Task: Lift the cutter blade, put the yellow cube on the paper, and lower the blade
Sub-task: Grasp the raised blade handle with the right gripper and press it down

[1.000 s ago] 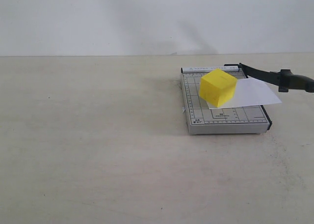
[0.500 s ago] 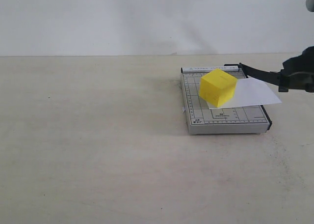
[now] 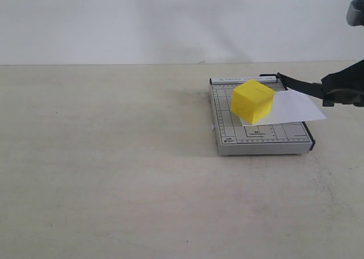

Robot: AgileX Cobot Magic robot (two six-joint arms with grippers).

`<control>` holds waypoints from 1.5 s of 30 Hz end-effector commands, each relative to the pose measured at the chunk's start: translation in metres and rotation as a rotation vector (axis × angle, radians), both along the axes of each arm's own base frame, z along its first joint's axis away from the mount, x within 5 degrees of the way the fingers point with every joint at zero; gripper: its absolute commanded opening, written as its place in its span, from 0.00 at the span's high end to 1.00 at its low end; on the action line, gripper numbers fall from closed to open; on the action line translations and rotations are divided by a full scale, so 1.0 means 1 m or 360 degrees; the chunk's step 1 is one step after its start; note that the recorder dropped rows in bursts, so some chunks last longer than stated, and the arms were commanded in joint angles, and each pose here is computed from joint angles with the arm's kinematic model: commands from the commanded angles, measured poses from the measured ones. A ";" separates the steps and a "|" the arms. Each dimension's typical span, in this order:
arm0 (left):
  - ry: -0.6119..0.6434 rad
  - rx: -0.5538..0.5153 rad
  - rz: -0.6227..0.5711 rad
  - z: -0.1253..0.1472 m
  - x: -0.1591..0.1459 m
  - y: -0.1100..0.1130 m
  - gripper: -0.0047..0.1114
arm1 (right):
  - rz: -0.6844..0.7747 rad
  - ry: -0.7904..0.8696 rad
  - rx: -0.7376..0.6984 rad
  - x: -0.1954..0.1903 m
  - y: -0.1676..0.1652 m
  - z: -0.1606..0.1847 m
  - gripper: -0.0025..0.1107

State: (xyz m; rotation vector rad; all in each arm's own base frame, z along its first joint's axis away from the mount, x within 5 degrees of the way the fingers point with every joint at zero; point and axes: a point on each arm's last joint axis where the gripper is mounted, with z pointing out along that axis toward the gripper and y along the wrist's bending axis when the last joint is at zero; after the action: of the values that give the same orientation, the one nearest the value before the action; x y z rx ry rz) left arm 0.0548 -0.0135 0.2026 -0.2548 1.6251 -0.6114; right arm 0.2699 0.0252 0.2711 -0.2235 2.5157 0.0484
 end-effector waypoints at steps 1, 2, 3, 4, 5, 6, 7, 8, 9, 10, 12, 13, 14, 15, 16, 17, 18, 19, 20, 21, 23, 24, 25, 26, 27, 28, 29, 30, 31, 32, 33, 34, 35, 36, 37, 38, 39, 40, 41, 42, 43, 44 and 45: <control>0.0005 -0.0012 0.0004 -0.001 0.000 0.000 0.92 | -0.0002 0.0039 0.0049 -0.001 0.002 -0.003 0.98; 0.0005 -0.0012 0.0004 -0.001 0.000 0.000 0.92 | -0.0005 0.0060 0.0068 -0.003 0.003 -0.007 0.98; 0.0005 -0.0012 0.0004 -0.001 0.000 0.000 0.92 | -0.0011 0.0077 0.0077 -0.005 0.003 -0.012 0.98; 0.0005 -0.0012 0.0004 -0.001 0.000 0.000 0.92 | -0.0016 0.0096 0.0084 -0.008 0.003 -0.016 0.98; 0.0005 -0.0012 0.0004 -0.001 0.000 0.000 0.92 | -0.0021 0.0116 0.0086 -0.010 0.003 -0.023 0.98; 0.0005 -0.0012 0.0004 -0.001 0.000 0.000 0.92 | -0.0024 0.0141 0.0083 -0.014 0.003 -0.029 0.98; 0.0005 -0.0012 0.0004 -0.001 0.000 0.000 0.92 | -0.0027 0.0150 0.0080 -0.016 0.002 -0.035 0.98; 0.0005 -0.0012 0.0004 -0.001 0.000 0.000 0.92 | -0.0035 0.0161 0.0085 -0.019 0.002 -0.041 0.98; 0.0005 -0.0012 0.0004 -0.001 0.000 0.000 0.92 | -0.0039 0.0175 0.0081 -0.022 0.002 -0.047 0.98; 0.0005 -0.0012 0.0004 -0.001 0.000 0.000 0.92 | -0.0044 0.0193 0.0082 -0.026 0.001 -0.053 0.98; 0.0005 -0.0012 0.0004 -0.001 0.000 0.000 0.92 | -0.0063 0.0225 0.0110 -0.031 0.002 -0.063 0.98; 0.0005 -0.0012 0.0004 -0.001 0.000 0.000 0.92 | -0.0071 0.0232 0.0116 -0.033 0.002 -0.066 0.98; 0.0005 -0.0012 0.0004 -0.001 0.000 0.000 0.92 | -0.0076 0.0237 0.0124 -0.036 0.002 -0.070 0.98; 0.0005 -0.0012 0.0004 -0.001 0.000 0.000 0.92 | -0.0073 0.0240 0.0125 -0.039 0.002 -0.074 0.98; 0.0005 -0.0012 0.0004 -0.001 0.000 0.000 0.92 | -0.0073 0.0240 0.0127 -0.041 0.002 -0.078 0.98; 0.0005 -0.0012 0.0004 -0.001 0.000 0.000 0.92 | -0.0076 0.0241 0.0121 -0.044 0.001 -0.083 0.98; 0.0005 -0.0012 0.0004 -0.001 0.000 0.000 0.92 | -0.0081 0.0242 0.0117 -0.047 0.001 -0.087 0.98; 0.0005 -0.0012 0.0004 -0.001 0.000 0.000 0.92 | -0.0086 0.0246 0.0114 -0.049 0.000 -0.091 0.98; 0.0005 -0.0012 0.0004 -0.001 0.000 0.000 0.92 | -0.0092 0.0240 0.0110 -0.052 -0.001 -0.094 0.98; 0.0005 -0.0012 0.0004 -0.001 0.000 0.000 0.92 | -0.0098 0.0241 0.0109 -0.054 -0.001 -0.098 0.98; 0.0005 -0.0012 0.0004 -0.001 0.000 0.000 0.92 | -0.0105 0.0244 0.0106 -0.058 -0.002 -0.102 0.98; 0.0005 -0.0012 0.0004 -0.001 0.000 0.000 0.92 | -0.0106 0.0249 0.0105 -0.059 -0.002 -0.103 0.98; 0.0005 -0.0012 0.0004 -0.001 0.000 0.000 0.92 | -0.0110 0.0249 0.0106 -0.060 -0.002 -0.105 0.98; 0.0005 -0.0012 0.0004 -0.001 0.000 0.000 0.92 | -0.0106 0.0248 0.0101 -0.060 -0.002 -0.106 0.98; 0.0005 -0.0012 0.0004 -0.001 0.000 0.000 0.92 | -0.0091 0.0259 0.0086 -0.059 -0.002 -0.111 0.98; 0.0005 -0.0012 0.0004 -0.001 0.000 0.000 0.92 | -0.0086 0.0281 0.0081 -0.058 -0.002 -0.115 0.98; 0.0005 -0.0012 0.0004 -0.001 0.000 0.000 0.92 | -0.0090 0.0359 0.0071 -0.057 -0.002 -0.126 0.98; 0.0005 -0.0012 0.0004 -0.001 0.000 0.000 0.92 | -0.0093 0.0407 0.0069 -0.056 -0.002 -0.132 0.98; 0.0005 -0.0012 0.0004 -0.001 0.000 0.000 0.92 | -0.0098 0.0474 0.0066 -0.056 -0.002 -0.140 0.98; 0.0005 -0.0012 0.0004 -0.001 0.000 0.000 0.92 | -0.0114 0.0490 0.0078 -0.055 -0.001 -0.142 0.98; 0.0005 -0.0012 0.0004 -0.001 0.000 0.000 0.92 | -0.0151 0.0484 0.0112 -0.054 -0.001 -0.142 0.98; 0.0005 -0.0012 0.0004 -0.001 0.000 0.000 0.92 | -0.0152 0.0475 0.0111 -0.054 -0.001 -0.142 0.98; 0.0005 -0.0012 0.0004 -0.001 0.000 0.000 0.92 | -0.0112 0.0475 0.0091 -0.054 -0.001 -0.142 0.96; 0.0005 -0.0012 0.0004 -0.001 0.000 0.000 0.92 | -0.0102 0.0475 0.0086 -0.054 -0.001 -0.142 0.92; 0.0005 -0.0012 0.0004 -0.001 0.000 0.000 0.92 | -0.0105 0.0477 0.0089 -0.054 -0.001 -0.142 0.80; 0.0005 -0.0012 0.0004 -0.001 0.000 0.000 0.92 | -0.0108 0.0477 0.0092 -0.054 0.000 -0.142 0.71; 0.0005 -0.0012 0.0004 -0.001 0.000 0.000 0.92 | -0.0111 0.0478 0.0094 -0.054 0.000 -0.142 0.58; 0.0005 -0.0012 0.0004 -0.001 0.000 0.000 0.92 | -0.0111 0.0478 0.0094 -0.054 0.000 -0.142 0.52; 0.0005 -0.0012 0.0004 -0.001 0.000 0.000 0.92 | -0.0111 0.0478 0.0094 -0.054 0.000 -0.142 0.49; 0.0005 -0.0012 0.0004 -0.001 0.000 0.000 0.92 | -0.0110 0.0485 0.0094 -0.055 0.000 -0.142 0.48; 0.0005 -0.0012 0.0004 -0.001 0.000 0.000 0.92 | -0.0108 0.0495 0.0095 -0.055 0.000 -0.142 0.48; 0.0005 -0.0012 0.0004 -0.001 0.000 0.000 0.92 | -0.0104 0.0510 0.0098 -0.057 0.000 -0.141 0.48; 0.0005 -0.0012 0.0004 -0.001 0.000 0.000 0.92 | -0.0098 0.0528 0.0103 -0.059 0.000 -0.139 0.48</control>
State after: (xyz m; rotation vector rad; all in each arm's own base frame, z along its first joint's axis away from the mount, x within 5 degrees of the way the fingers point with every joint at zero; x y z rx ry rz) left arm 0.0548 -0.0136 0.2026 -0.2566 1.6251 -0.6135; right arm 0.2140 0.0250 0.1281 -0.1111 2.8270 0.1399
